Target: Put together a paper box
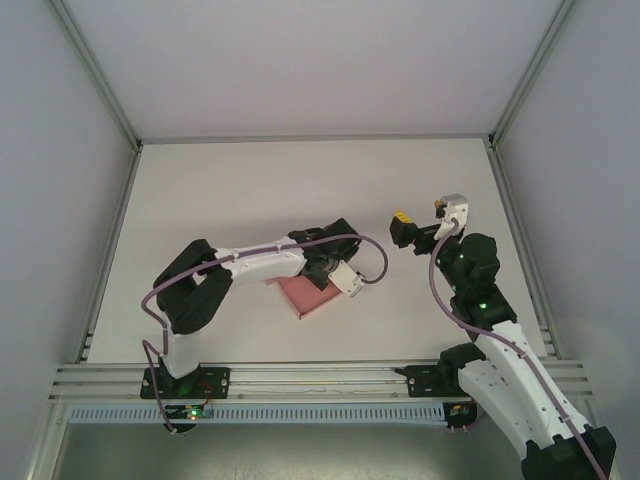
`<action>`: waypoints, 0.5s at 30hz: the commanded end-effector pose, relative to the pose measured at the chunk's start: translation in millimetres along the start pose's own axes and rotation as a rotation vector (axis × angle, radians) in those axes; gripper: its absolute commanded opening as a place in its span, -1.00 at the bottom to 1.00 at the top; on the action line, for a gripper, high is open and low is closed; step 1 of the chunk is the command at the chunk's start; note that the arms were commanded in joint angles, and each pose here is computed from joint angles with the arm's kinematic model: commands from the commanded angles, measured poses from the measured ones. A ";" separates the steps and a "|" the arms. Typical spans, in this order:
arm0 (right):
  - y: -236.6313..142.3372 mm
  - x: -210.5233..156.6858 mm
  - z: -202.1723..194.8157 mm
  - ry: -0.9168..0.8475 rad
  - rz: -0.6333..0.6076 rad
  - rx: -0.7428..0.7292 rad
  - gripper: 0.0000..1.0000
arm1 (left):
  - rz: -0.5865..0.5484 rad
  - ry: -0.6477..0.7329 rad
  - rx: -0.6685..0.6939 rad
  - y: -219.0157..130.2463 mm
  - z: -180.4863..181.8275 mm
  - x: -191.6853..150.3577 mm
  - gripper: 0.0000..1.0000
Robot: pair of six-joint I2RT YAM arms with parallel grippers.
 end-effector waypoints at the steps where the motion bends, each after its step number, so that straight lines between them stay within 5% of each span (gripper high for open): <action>1: 0.9 3.2 8.6 -0.024 -0.004 0.063 0.96 | -0.100 -0.057 0.052 -39.5 12.6 12.8 1.00; 8: 15.3 -17.7 32.4 -0.122 0.093 0.237 0.97 | -0.229 -0.223 0.165 -95.6 37.9 27.2 1.00; 12: 27.2 -29.2 58.9 -0.220 0.136 0.442 0.96 | -0.199 -0.671 0.268 -134.1 71.8 0.2 1.00; 15: 24.6 -39.7 86.3 -0.354 0.174 0.679 0.97 | -0.283 -1.004 0.349 -164.3 82.6 -15.6 1.00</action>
Point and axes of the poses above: each hand's point on the last joint's axis, 136 mm out from that joint toward the fingers, its own y axis out along the fingers, its own z axis along the line the jaws close on, x = y × z, the point moved 1 cm from there along -y, back along the fingers, and after that the axes turned 6 degrees about -y, right-handed, at the moved point
